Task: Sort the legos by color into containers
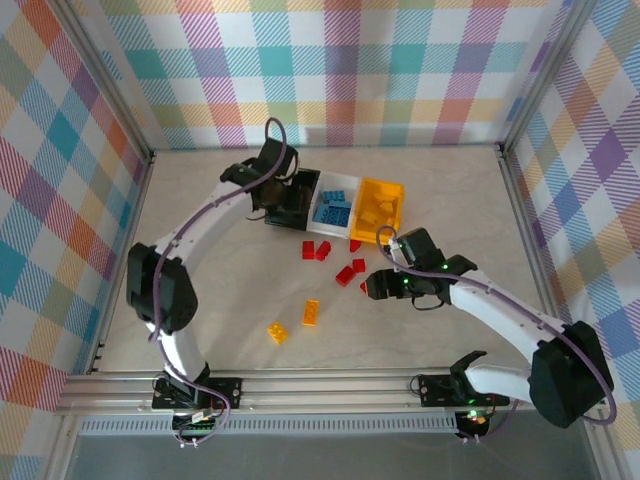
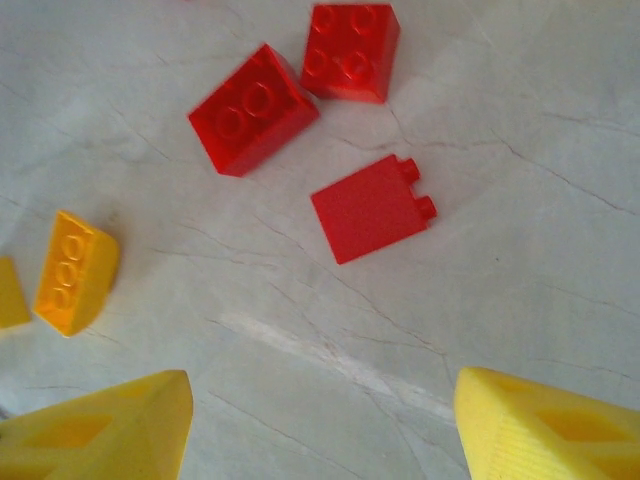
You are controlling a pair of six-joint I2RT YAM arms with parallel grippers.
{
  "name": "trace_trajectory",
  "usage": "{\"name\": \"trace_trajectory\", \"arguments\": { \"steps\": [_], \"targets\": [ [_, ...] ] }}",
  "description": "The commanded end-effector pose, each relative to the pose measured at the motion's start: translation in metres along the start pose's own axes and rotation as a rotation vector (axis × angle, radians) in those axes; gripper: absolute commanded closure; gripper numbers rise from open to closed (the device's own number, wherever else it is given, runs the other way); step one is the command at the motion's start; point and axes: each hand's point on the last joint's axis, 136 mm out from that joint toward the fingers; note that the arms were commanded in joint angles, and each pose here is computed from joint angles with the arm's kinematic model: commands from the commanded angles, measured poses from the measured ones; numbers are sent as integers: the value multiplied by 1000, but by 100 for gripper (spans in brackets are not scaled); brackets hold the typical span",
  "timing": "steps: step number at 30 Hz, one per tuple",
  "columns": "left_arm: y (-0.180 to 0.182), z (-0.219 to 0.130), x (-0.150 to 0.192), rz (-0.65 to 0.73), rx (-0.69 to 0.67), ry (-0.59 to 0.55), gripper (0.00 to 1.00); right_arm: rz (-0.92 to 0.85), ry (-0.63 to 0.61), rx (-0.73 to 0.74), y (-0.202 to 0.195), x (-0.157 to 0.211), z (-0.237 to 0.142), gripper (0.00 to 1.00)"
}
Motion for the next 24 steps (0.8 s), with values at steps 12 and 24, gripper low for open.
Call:
{"name": "trace_trajectory", "arguments": {
  "steps": [12, 24],
  "targets": [
    [37, -21, 99, -73, 16, 83, 33, -87, 87, -19, 0, -17, 37, 27],
    [48, -24, 114, -69, 11, 90, 30, -138, 216, 41, -9, -25, 70, 27]
  ]
}}
Point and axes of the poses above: each hand's point on the last joint's axis, 136 mm out from that joint toward the fingers, its own z axis out along the fingers, its own y axis along the line the jaws close on, x = y × z, and after that the axes turned 13 degrees about -z, right-handed
